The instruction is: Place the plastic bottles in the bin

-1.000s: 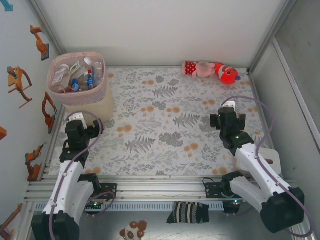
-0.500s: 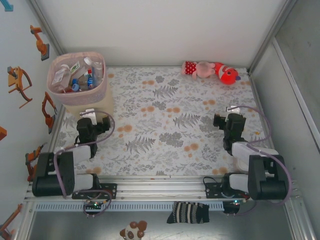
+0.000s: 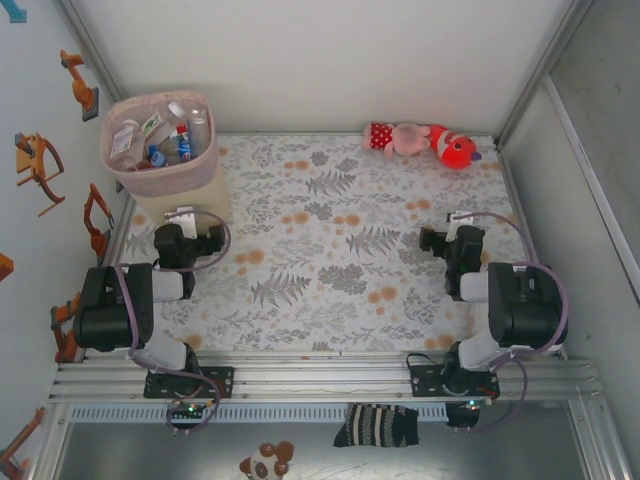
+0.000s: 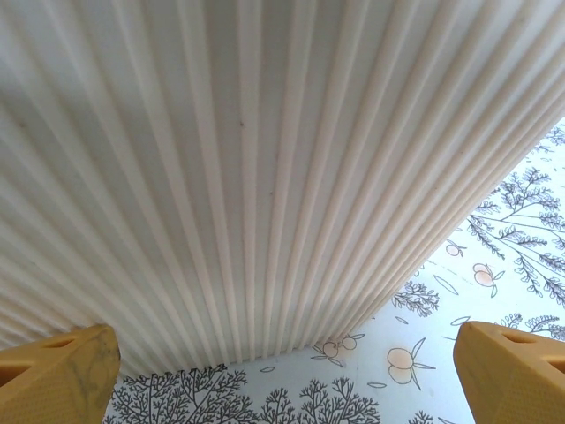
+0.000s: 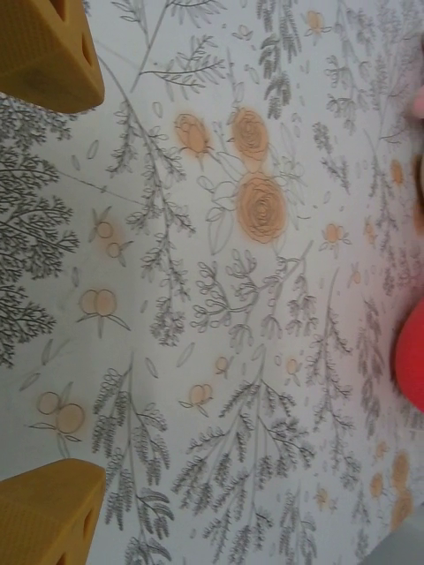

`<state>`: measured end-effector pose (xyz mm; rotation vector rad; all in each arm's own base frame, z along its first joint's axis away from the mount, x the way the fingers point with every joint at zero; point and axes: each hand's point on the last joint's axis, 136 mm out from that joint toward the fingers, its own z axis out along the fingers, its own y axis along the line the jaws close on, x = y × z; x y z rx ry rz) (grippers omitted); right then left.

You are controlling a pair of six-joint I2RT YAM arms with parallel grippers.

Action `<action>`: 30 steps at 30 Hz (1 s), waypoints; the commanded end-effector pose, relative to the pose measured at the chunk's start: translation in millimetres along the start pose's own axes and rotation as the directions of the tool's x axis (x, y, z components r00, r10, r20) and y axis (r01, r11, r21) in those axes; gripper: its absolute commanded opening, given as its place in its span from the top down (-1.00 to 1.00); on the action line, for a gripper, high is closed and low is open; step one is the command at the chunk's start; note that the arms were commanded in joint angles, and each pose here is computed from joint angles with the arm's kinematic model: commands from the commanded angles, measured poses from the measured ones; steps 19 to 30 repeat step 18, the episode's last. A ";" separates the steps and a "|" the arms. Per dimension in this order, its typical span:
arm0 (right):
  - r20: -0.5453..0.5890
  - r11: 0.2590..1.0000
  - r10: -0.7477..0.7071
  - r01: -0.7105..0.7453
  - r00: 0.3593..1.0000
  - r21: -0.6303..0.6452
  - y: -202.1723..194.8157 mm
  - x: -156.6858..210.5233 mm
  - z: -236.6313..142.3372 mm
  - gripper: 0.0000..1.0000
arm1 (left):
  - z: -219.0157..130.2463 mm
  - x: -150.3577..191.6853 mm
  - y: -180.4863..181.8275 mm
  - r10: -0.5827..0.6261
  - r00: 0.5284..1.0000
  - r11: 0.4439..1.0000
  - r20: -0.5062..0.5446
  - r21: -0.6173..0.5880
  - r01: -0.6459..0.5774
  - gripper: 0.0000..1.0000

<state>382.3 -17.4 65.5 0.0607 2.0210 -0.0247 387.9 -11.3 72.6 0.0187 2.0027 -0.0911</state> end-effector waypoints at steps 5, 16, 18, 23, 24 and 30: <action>0.080 1.000 0.013 -0.014 0.997 0.001 -2.1 -27.1 2.2 -0.99 | 2.4 -13.4 3.9 -0.003 1.000 1.000 0.029 -0.022 0.004 -0.94; 0.078 1.000 0.014 -0.014 0.997 0.002 -2.2 -26.6 2.5 -0.99 | 2.4 -13.3 4.0 -0.004 1.000 1.000 0.028 -0.022 0.005 -0.93; 0.079 1.000 0.014 -0.014 0.997 0.002 -2.0 -26.9 2.0 -0.99 | 2.2 -13.2 3.8 -0.004 1.000 1.000 0.028 -0.021 0.004 -0.94; 0.079 1.000 0.014 -0.014 0.997 0.002 -2.0 -26.9 2.0 -0.99 | 2.2 -13.2 3.8 -0.004 1.000 1.000 0.028 -0.021 0.004 -0.94; 0.079 1.000 0.014 -0.014 0.997 0.002 -2.0 -26.9 2.0 -0.99 | 2.2 -13.2 3.8 -0.004 1.000 1.000 0.028 -0.021 0.004 -0.94; 0.079 1.000 0.014 -0.014 0.997 0.002 -2.0 -26.9 2.0 -0.99 | 2.2 -13.2 3.8 -0.004 1.000 1.000 0.028 -0.021 0.004 -0.94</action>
